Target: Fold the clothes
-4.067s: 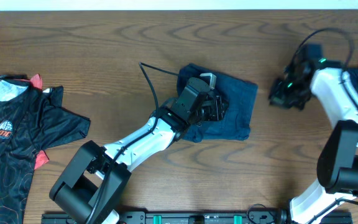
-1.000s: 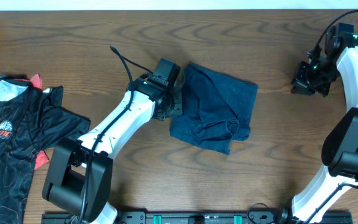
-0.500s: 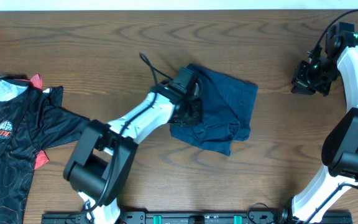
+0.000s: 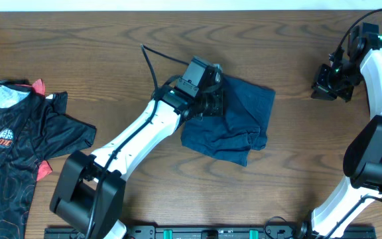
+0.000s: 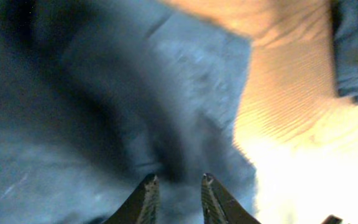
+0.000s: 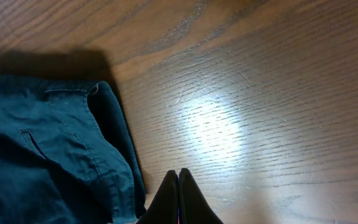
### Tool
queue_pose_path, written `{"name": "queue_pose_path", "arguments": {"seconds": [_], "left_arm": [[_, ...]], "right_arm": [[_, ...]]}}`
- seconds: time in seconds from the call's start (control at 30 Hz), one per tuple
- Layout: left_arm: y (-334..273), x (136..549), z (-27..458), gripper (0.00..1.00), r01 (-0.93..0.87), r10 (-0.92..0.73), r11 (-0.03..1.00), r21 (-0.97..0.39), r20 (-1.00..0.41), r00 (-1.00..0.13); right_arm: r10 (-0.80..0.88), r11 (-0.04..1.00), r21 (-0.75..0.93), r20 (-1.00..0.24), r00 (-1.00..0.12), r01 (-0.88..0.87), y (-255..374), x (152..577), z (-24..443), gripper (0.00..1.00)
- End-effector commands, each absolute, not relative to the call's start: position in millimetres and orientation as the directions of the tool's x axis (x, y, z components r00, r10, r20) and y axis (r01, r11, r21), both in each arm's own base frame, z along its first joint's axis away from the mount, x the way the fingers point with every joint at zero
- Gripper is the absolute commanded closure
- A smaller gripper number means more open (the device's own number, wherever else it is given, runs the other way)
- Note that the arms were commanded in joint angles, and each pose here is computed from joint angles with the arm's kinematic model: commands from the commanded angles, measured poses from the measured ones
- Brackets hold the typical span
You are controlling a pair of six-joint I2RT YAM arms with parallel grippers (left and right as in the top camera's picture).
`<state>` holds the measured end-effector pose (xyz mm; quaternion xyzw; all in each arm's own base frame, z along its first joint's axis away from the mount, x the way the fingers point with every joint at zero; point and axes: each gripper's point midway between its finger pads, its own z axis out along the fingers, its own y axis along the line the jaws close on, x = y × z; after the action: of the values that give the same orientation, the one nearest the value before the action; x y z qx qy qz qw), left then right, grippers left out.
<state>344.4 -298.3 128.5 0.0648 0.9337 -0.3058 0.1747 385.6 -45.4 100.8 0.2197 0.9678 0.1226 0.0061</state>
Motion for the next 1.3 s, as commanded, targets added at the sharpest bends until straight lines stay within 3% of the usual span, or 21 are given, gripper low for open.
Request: {"name": "queue_pose_path", "arguments": {"seconds": [0.0, 0.13, 0.2, 0.4, 0.9, 1.27], "left_arm": [[-310, 344, 136, 0.72, 0.247, 0.017, 0.785, -0.569, -0.378, -0.926], [-319, 342, 136, 0.72, 0.279, 0.039, 0.782, -0.557, -0.404, -0.914], [-295, 347, 123, 0.75, 0.221, 0.019, 0.861, -0.458, -0.405, -0.914], [-231, 336, 95, 0.76, 0.079, -0.010, 0.944, -0.321, -0.267, -0.964], [-244, 310, 35, 0.76, 0.089, 0.062, 0.955, -0.282, -0.103, -0.993], [-302, 327, 53, 0.76, 0.163, 0.075, 0.851, -0.499, -0.192, -0.979]], "right_arm": [[0.416, 0.880, 0.242, 0.019, -0.909, 0.407, -48, 391, 106, 0.99], [0.415, 0.881, 0.242, 0.020, -0.909, 0.407, -48, 390, 106, 0.99], [0.409, 0.883, 0.241, 0.023, -0.912, 0.402, -47, 389, 106, 0.99], [0.409, 0.882, 0.248, 0.018, -0.912, 0.400, -47, 391, 106, 0.99], [0.403, 0.884, 0.250, 0.018, -0.915, 0.395, -44, 391, 106, 0.99], [0.403, 0.884, 0.250, 0.016, -0.915, 0.394, -44, 392, 106, 0.99]]}}
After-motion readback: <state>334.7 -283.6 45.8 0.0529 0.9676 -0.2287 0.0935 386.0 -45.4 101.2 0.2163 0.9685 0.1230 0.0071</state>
